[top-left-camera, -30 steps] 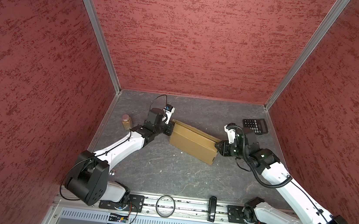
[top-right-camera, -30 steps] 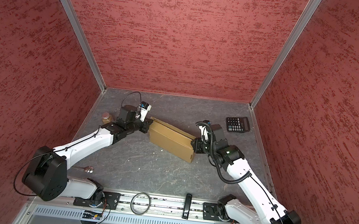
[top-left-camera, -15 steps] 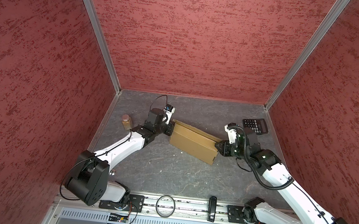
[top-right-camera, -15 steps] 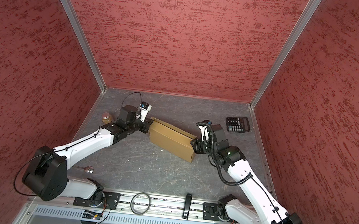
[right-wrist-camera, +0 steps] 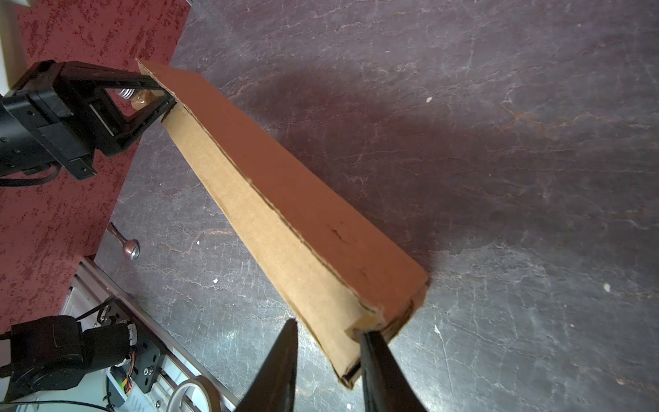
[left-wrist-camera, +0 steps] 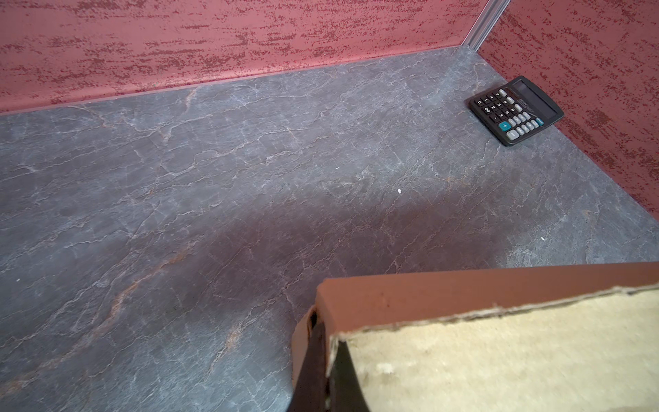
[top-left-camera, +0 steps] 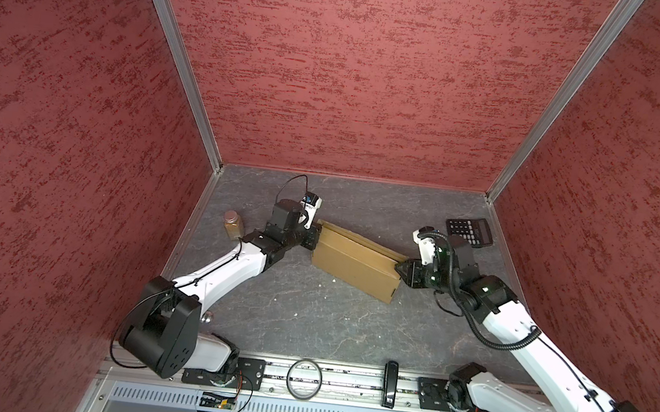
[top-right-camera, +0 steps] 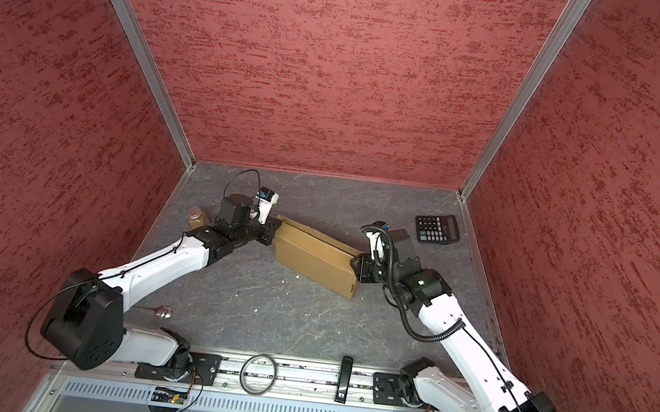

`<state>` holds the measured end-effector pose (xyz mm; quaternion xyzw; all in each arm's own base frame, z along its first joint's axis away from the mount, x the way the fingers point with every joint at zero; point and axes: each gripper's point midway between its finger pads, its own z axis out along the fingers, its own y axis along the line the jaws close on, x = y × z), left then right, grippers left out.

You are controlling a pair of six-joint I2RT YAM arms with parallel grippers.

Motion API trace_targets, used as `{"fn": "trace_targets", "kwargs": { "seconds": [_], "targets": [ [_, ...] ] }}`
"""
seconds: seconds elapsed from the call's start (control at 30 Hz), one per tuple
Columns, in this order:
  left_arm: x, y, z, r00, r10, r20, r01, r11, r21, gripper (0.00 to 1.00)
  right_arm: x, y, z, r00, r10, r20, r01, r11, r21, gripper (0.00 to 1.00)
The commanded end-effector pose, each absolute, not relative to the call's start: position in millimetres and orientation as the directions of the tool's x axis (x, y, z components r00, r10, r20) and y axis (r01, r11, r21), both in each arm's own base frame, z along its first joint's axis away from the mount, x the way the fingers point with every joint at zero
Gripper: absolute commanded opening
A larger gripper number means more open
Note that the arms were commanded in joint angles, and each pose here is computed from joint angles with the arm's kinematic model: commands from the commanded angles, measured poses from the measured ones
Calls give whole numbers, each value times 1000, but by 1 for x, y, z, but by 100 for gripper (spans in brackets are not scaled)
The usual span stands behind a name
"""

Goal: Fold the paper box

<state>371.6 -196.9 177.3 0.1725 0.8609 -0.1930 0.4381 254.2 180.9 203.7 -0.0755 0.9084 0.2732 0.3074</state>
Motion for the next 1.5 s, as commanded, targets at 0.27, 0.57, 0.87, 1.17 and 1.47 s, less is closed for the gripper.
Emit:
{"fn": "trace_targets", "kwargs": {
  "seconds": [0.27, 0.57, 0.87, 1.17, 1.47],
  "targets": [
    [351, -201, 145, -632, 181, -754, 482, 854, -198, 0, 248, 180, 206, -786, 62, -615, -304, 827, 472, 29],
    [351, -200, 143, -633, 181, -752, 479, 856, -197, 0, 244, 178, 198, -795, 71, -602, -289, 829, 479, 28],
    [350, -200, 139, -639, 186, -747, 478, 856, -195, 0, 244, 175, 199, -794, 65, -604, -285, 839, 465, 31],
    [351, -201, 138, -638, 187, -747, 480, 855, -196, 0, 246, 160, 221, -764, -11, -645, -307, 885, 349, 42],
    [350, -201, 138, -639, 189, -745, 480, 855, -196, 0, 256, 152, 250, -715, -162, -680, -385, 904, 189, 50]
  ]
}}
